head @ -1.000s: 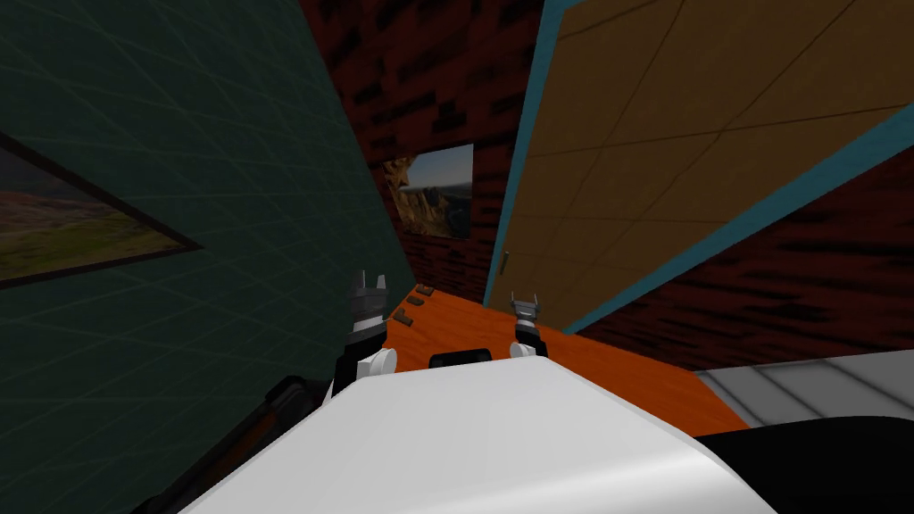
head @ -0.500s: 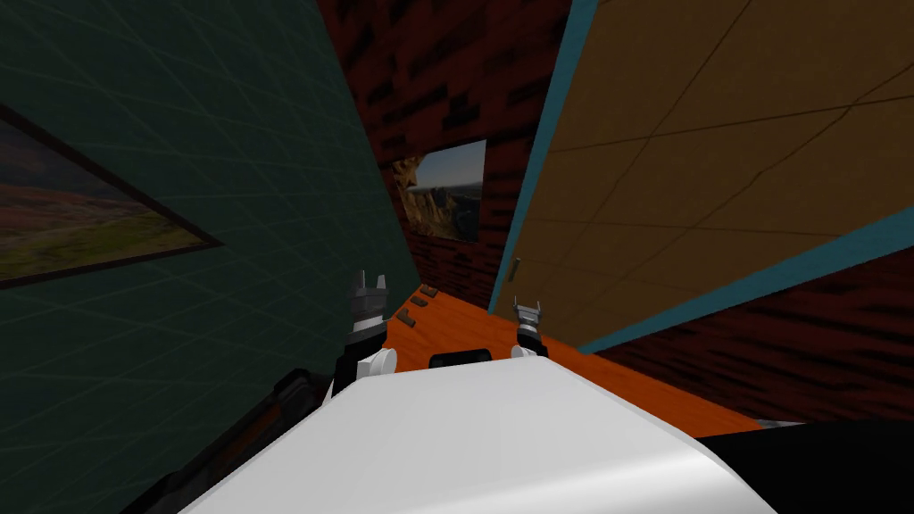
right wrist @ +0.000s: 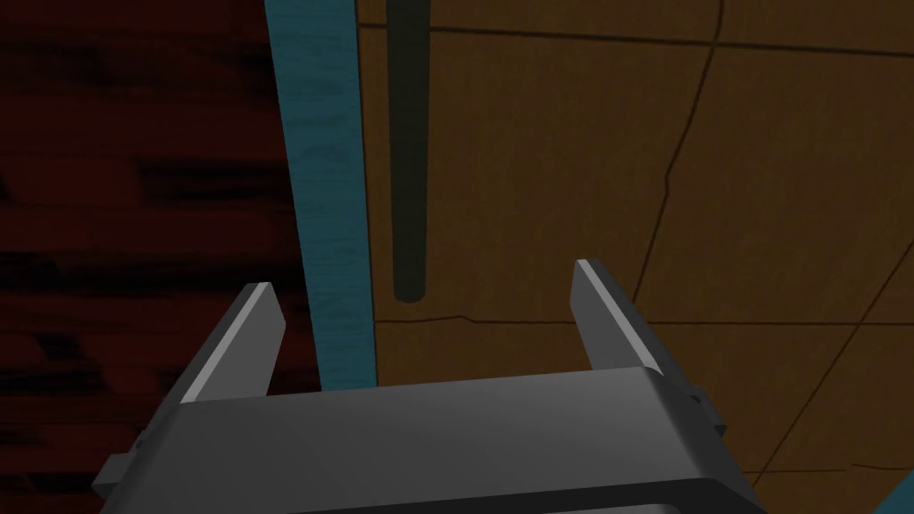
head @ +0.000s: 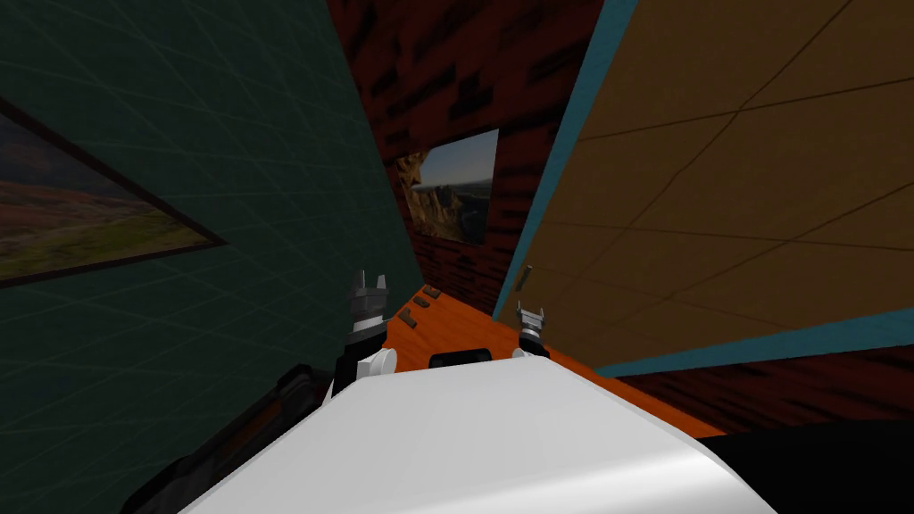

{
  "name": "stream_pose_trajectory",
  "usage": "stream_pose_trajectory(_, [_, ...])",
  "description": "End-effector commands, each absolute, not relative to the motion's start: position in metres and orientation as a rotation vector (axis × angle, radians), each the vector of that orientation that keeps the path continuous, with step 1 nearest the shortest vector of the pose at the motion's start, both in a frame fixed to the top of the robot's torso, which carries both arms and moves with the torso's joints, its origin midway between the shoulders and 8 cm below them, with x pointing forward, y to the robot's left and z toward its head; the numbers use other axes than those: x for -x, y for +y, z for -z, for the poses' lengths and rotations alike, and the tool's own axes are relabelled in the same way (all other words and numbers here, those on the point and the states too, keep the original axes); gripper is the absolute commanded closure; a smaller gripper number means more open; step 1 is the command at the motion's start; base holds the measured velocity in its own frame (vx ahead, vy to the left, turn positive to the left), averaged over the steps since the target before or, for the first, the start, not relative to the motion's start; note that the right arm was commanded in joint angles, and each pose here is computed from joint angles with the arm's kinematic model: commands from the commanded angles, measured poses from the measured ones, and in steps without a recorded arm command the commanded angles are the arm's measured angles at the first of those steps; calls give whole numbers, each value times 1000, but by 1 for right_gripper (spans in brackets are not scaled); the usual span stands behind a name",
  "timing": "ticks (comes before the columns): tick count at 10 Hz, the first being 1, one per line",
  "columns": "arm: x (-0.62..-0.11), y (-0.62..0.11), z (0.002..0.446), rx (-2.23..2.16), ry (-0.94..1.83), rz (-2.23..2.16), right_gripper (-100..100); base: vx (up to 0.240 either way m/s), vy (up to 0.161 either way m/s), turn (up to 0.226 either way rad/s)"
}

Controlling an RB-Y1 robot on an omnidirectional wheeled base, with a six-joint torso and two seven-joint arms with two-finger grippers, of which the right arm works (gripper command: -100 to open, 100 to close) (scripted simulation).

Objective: Pull the door open

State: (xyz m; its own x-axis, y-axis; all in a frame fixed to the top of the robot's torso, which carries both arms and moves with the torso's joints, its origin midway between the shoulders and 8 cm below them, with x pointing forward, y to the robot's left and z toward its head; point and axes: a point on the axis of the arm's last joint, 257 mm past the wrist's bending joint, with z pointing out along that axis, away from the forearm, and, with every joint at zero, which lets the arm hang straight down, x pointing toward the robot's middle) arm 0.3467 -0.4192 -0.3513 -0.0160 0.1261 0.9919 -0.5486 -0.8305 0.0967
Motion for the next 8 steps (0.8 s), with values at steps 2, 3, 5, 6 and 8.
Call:
stream_pose_trajectory(2, [-338, -428, 364, -1813, -500, -1880, -100, 100, -46, 106])
stream_pose_trajectory(3, [-333, -433, 372, -1820, -538, -1869, -100, 99, -53, 126])
stream_pose_trajectory(5, [-325, -440, 382, -1828, -590, -1851, -100, 121, -69, 135])
stream_pose_trajectory(6, [-325, -440, 382, -1828, -590, -1851, -100, 88, -49, 30])
stream_pose_trajectory(8, [-325, -441, 384, -1830, -598, -1846, -100, 43, -28, 29])
